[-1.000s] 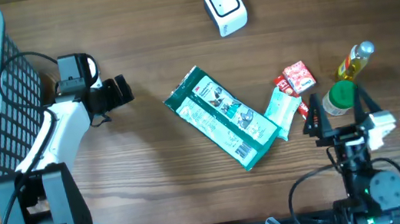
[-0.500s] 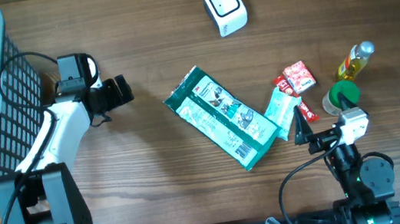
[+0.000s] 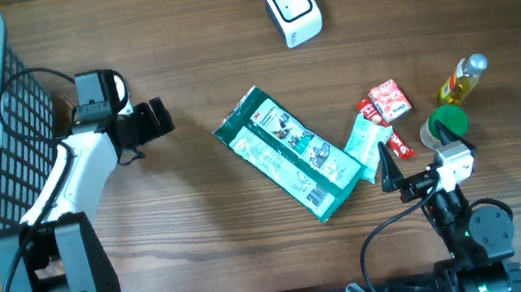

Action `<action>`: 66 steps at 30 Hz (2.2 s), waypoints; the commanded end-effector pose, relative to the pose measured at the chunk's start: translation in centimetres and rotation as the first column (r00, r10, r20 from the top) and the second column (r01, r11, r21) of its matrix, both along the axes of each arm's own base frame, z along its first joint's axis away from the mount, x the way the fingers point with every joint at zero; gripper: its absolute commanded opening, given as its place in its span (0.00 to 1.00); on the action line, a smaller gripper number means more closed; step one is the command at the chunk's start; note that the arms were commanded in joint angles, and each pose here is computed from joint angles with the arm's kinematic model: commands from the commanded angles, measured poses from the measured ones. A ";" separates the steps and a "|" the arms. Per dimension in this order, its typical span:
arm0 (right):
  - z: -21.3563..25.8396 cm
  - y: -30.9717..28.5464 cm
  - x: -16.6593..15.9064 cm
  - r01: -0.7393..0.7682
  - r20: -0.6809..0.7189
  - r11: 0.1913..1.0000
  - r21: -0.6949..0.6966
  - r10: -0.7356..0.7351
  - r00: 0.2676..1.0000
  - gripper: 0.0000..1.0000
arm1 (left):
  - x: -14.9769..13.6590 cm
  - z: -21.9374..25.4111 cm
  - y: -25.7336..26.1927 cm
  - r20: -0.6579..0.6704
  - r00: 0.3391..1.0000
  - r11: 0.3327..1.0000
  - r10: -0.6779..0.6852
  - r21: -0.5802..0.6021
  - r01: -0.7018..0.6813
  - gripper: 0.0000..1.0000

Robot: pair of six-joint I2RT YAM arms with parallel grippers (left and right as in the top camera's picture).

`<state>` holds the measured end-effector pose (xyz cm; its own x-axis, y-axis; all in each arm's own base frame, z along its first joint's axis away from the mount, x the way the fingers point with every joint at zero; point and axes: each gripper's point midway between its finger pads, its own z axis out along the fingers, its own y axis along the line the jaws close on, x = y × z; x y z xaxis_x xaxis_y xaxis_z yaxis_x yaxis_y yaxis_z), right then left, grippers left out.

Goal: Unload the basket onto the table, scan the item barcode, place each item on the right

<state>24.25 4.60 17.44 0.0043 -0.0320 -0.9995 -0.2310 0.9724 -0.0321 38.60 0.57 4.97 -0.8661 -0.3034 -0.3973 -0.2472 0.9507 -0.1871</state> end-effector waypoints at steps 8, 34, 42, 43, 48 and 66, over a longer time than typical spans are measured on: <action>0.4 0.2 -0.1 -0.012 0.022 1.000 -0.017 0.012 1.000 1.00 | 0.7 1.3 0.4 0.038 0.999 1.000 0.003 0.013 -0.004 1.00; 0.4 0.2 -0.1 -0.012 0.022 1.000 -0.017 0.012 1.000 1.00 | -21.8 33.8 -0.6 0.871 0.491 0.997 -0.021 0.056 -0.057 1.00; 0.4 0.2 -0.1 -0.012 0.022 1.000 -0.018 0.012 1.000 1.00 | -23.9 30.1 -1.1 0.900 0.436 0.999 0.021 -0.005 -0.037 1.00; 0.4 0.2 -0.1 -0.012 0.022 1.000 -0.018 0.012 1.000 1.00 | -23.6 30.1 -1.2 0.914 0.404 0.999 0.039 -0.029 -0.032 1.00; 0.4 0.2 -0.1 -0.012 0.022 1.000 -0.017 0.012 1.000 1.00 | -22.4 32.6 -2.1 0.991 0.128 0.998 0.042 -0.048 0.043 1.00; 0.4 0.2 -0.1 -0.012 0.022 1.000 -0.018 0.012 1.000 1.00 | -16.0 22.5 -2.3 0.996 0.084 0.997 0.032 -0.038 0.062 1.00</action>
<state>24.24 4.60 17.53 0.0082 -0.0320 -0.9995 -0.2312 0.9723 -0.0331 22.05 -1.66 29.21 0.3419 -0.3462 -0.8736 0.2316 0.9320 -0.2788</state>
